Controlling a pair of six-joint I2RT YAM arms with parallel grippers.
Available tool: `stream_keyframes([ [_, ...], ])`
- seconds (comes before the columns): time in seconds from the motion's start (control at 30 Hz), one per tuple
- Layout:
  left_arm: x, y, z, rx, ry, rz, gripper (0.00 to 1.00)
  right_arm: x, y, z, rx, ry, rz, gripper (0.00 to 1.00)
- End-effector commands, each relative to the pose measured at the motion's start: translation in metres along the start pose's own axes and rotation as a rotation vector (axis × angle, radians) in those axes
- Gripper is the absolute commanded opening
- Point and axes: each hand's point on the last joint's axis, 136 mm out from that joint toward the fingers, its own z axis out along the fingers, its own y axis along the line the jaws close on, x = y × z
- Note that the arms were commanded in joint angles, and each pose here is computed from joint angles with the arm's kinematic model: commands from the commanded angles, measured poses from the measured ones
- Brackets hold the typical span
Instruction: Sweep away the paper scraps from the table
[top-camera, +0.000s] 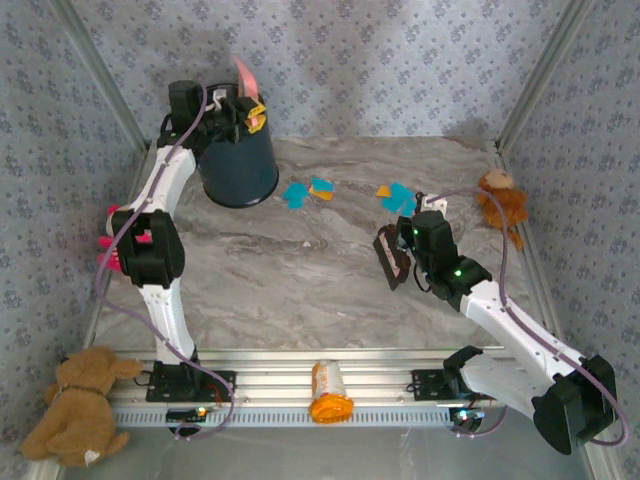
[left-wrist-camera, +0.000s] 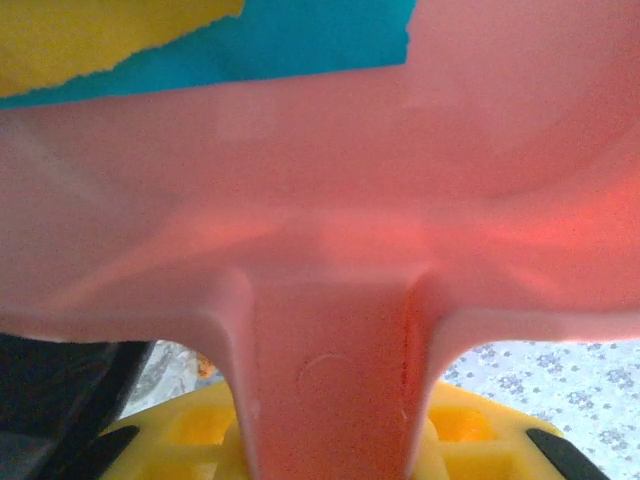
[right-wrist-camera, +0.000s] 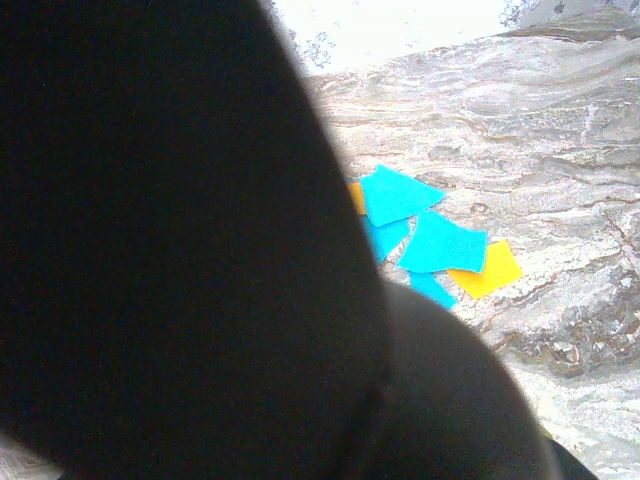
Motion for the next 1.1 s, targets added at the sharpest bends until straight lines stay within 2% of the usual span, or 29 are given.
stream_keyframes([
  [0.0,0.016,-0.055,-0.02,0.139,0.005,0.069,0.0,-0.009,0.002,0.0,-0.013,-0.032,0.02,0.0],
  [0.73,0.027,-0.096,-0.044,0.438,0.018,-0.041,0.0,-0.005,0.002,0.001,-0.013,-0.023,0.022,0.0],
  [0.93,0.03,-0.097,-0.049,0.46,0.012,-0.058,0.0,-0.006,0.003,0.001,-0.016,-0.022,0.021,0.0],
  [1.07,0.034,-0.096,-0.049,0.425,0.014,-0.01,0.0,-0.008,0.004,0.0,-0.02,-0.025,0.021,0.0],
])
